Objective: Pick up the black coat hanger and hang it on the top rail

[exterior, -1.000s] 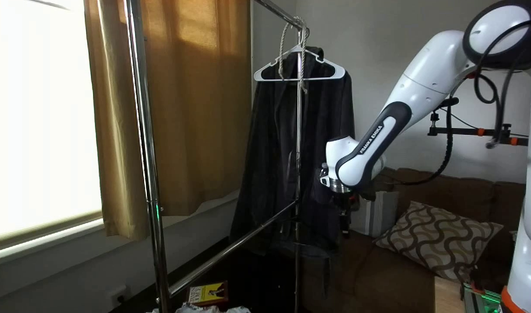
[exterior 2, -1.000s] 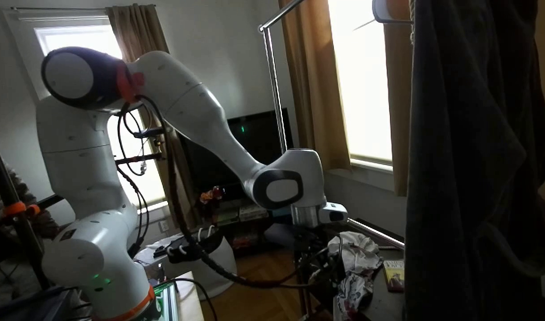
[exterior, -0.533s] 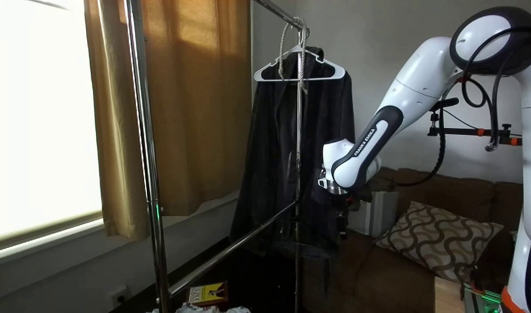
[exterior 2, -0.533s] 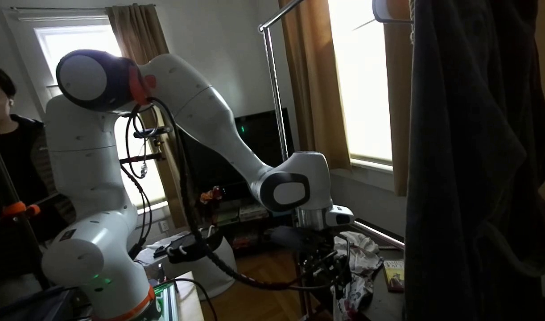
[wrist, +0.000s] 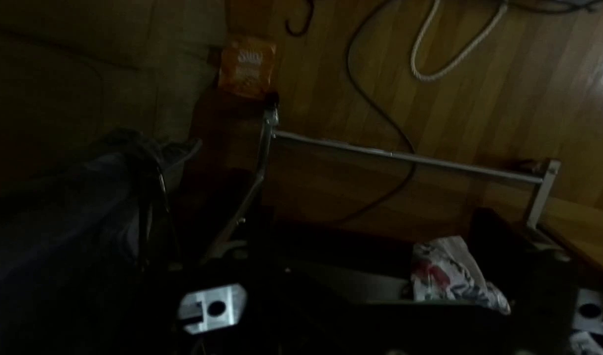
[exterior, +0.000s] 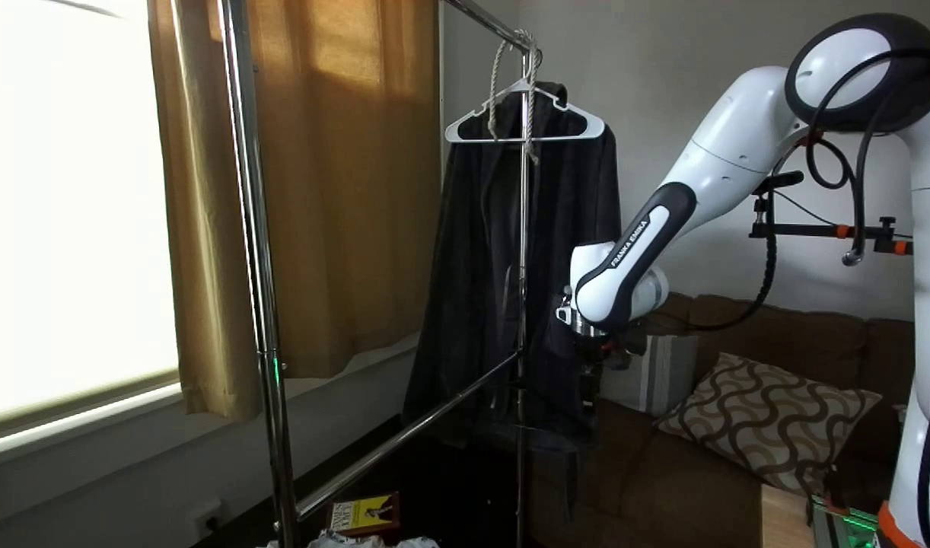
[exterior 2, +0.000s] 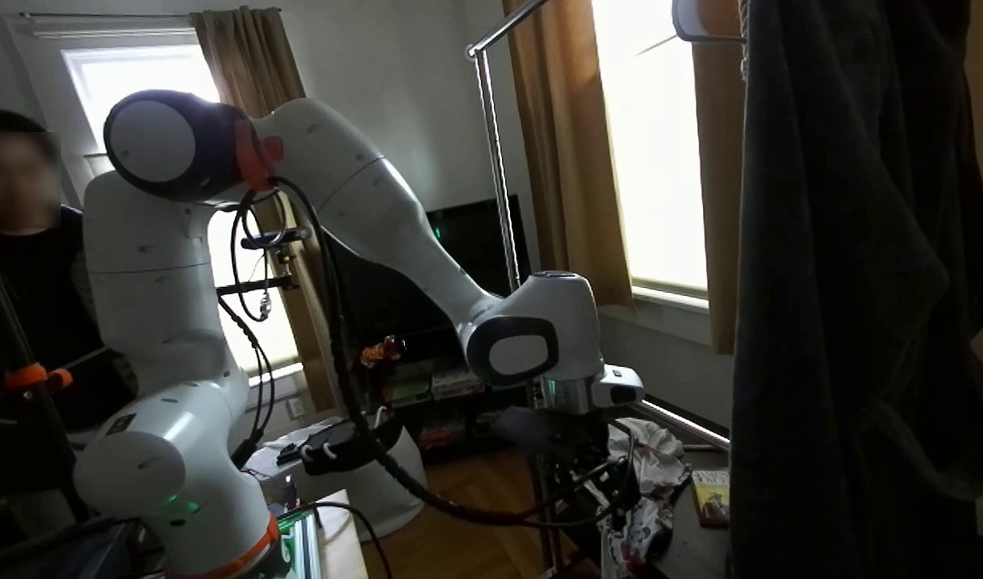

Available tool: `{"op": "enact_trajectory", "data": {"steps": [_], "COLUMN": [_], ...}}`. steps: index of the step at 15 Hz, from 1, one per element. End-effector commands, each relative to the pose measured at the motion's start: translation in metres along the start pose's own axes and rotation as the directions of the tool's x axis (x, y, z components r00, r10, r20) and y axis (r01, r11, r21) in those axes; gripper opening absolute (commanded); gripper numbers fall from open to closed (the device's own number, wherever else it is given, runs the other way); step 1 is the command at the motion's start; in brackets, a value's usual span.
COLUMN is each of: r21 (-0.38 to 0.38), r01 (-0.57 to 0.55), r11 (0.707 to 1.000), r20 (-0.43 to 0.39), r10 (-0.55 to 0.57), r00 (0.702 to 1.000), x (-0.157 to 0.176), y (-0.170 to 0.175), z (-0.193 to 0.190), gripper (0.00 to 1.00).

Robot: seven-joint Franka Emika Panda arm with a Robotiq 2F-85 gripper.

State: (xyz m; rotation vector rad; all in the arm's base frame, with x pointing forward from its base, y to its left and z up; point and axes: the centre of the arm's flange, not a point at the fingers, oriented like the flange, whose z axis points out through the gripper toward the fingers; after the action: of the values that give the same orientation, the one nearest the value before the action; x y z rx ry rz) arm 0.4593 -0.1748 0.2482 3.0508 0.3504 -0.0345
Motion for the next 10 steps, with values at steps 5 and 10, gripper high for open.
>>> {"op": "enact_trajectory", "data": {"steps": [5,10], "r21": [-0.026,0.044], "r01": [0.137,0.270], "r11": [0.990,0.962], "r20": [-0.386,-0.439], "r10": [-0.136,-0.224], "r00": [0.913,0.870], "x": [0.035,0.075], "y": [0.075,0.104], "z": [0.045,0.099], "gripper": [1.00,1.00]}}
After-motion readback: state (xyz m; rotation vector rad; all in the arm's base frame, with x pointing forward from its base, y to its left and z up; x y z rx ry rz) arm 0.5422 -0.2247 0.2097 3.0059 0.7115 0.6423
